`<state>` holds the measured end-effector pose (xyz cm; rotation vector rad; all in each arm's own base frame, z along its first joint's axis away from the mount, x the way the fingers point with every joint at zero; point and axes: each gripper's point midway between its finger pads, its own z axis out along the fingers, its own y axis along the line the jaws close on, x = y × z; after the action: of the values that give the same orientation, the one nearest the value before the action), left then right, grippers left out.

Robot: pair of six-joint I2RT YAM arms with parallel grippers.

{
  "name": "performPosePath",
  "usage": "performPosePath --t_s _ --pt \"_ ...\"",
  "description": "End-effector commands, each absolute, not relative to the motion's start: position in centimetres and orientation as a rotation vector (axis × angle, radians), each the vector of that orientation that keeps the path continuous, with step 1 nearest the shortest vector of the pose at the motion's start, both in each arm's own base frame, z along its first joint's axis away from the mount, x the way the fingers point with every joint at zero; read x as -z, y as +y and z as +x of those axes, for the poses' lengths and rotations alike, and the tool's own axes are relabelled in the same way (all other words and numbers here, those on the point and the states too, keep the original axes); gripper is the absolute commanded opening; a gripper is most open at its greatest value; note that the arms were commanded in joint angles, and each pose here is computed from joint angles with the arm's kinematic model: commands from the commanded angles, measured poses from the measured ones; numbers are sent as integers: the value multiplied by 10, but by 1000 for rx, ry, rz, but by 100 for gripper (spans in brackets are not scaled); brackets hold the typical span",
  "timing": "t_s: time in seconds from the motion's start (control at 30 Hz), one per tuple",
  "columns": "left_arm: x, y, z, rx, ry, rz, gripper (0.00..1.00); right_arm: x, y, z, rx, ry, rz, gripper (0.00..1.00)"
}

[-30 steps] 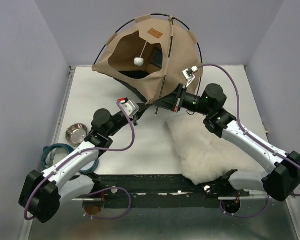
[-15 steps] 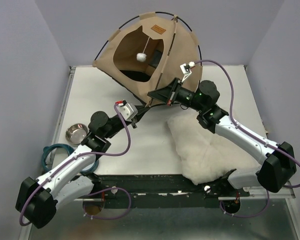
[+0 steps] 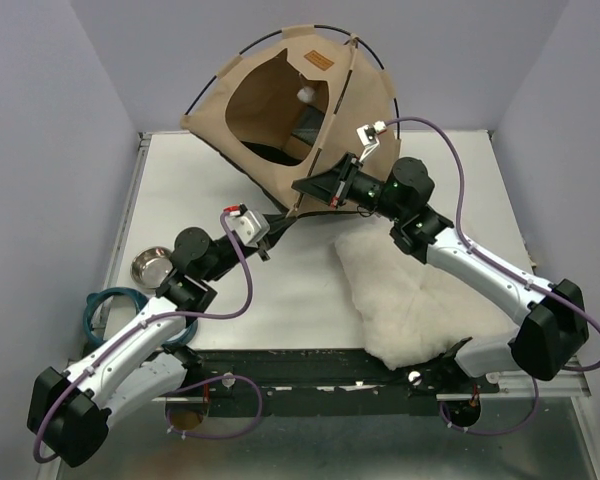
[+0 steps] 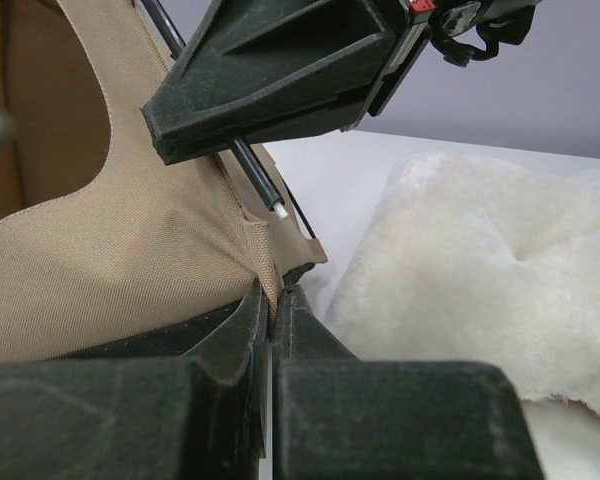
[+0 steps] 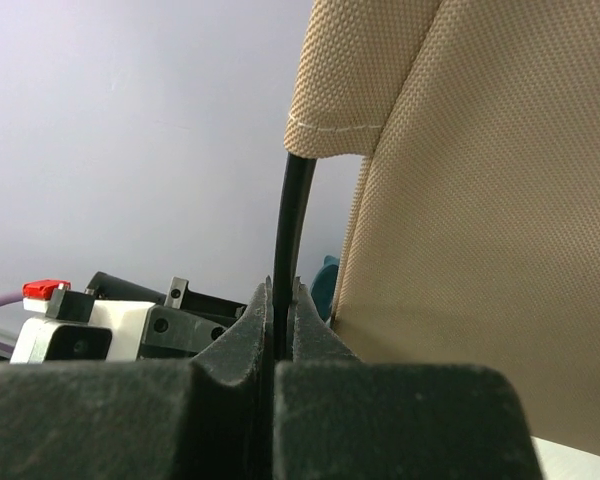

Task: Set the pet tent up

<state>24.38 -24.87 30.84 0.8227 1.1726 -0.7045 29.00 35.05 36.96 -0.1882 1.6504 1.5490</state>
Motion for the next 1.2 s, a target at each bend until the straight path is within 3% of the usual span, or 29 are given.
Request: performPosePath --t_s 0.0,1.17 --pt "-281 -265 205 872 1206 958 0 -413 326 338 -1394 1470 -36 1" --pt "-288 -267 201 926 1230 930 0 -392 324 350 -1357 1498 -71 1"
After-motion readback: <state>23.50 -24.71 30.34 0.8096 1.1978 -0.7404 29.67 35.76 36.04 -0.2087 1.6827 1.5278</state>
